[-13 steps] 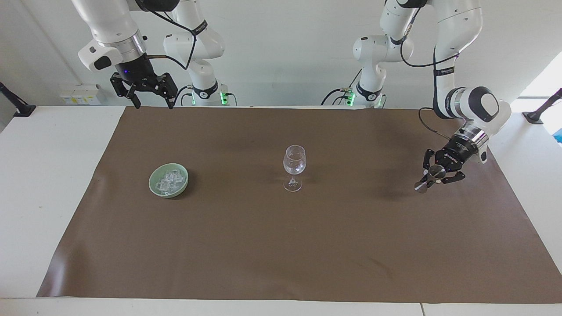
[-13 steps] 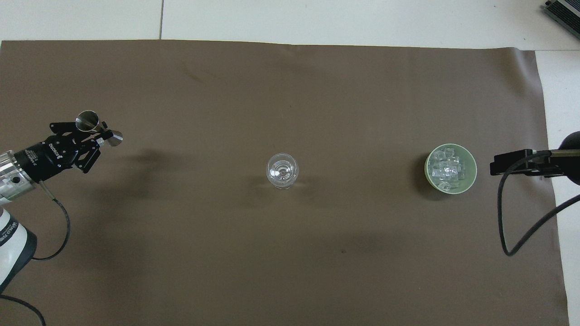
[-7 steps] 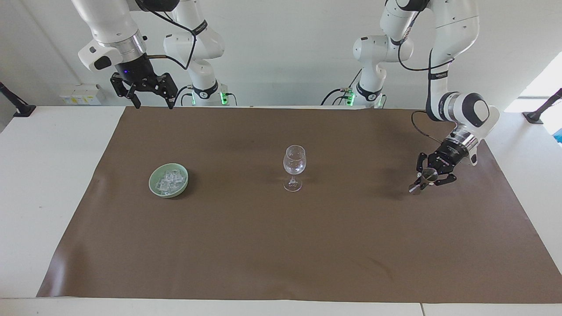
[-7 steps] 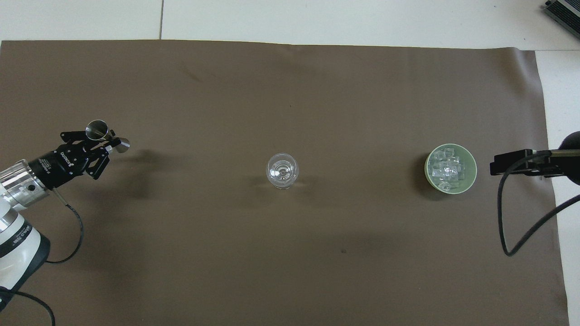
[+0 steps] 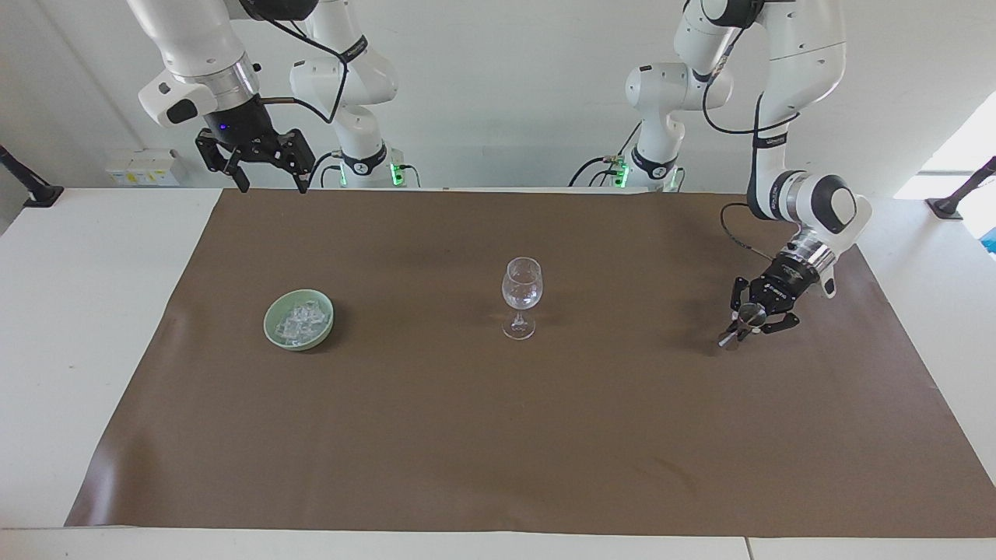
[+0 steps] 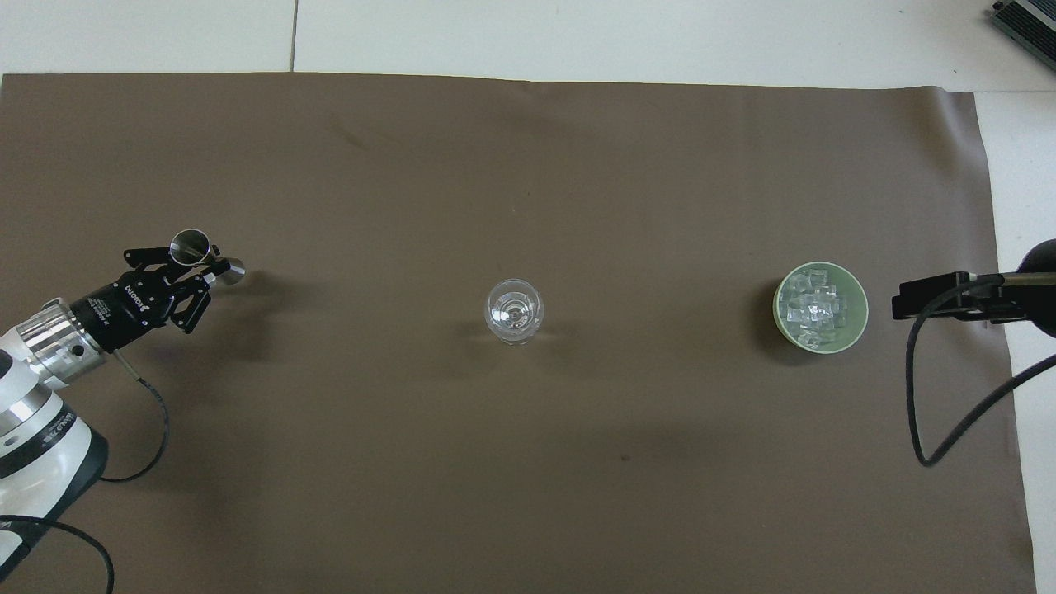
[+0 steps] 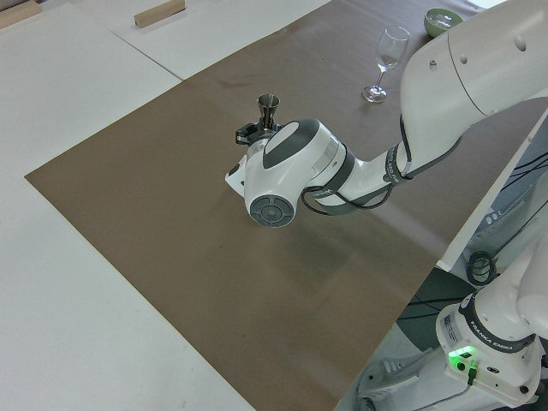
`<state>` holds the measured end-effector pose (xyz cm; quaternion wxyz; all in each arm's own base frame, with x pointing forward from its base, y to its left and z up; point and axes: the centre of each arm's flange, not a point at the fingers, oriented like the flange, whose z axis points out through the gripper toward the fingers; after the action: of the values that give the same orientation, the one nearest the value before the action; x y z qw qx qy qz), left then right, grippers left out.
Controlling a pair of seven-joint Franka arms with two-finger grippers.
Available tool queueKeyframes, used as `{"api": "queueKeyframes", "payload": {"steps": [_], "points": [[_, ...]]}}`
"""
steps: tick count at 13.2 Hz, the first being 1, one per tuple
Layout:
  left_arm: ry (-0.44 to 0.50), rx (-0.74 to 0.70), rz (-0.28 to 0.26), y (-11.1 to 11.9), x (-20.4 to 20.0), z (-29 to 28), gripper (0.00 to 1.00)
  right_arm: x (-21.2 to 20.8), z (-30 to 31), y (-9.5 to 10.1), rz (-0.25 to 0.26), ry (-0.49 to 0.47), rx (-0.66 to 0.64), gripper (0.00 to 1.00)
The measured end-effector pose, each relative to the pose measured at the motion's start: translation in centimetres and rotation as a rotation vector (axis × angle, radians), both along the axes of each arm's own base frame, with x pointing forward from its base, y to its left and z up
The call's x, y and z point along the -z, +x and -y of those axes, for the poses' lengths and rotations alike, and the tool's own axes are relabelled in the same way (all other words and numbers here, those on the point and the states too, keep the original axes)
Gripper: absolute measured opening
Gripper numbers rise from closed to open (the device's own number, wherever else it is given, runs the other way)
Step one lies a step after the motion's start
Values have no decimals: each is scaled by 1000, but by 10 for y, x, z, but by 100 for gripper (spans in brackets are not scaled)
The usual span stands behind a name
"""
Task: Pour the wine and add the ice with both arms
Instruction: 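Lower the silver cup with the left gripper onto the mat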
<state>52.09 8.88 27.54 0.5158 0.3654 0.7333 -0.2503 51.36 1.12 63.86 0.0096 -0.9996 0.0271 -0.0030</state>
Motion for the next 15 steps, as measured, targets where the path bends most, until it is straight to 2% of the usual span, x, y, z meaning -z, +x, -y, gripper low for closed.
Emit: {"api": "queueKeyframes", "payload": {"steps": [15], "points": [[29, -13, 28, -17, 39, 4, 22, 0, 0, 1, 6, 1, 0, 100]]}}
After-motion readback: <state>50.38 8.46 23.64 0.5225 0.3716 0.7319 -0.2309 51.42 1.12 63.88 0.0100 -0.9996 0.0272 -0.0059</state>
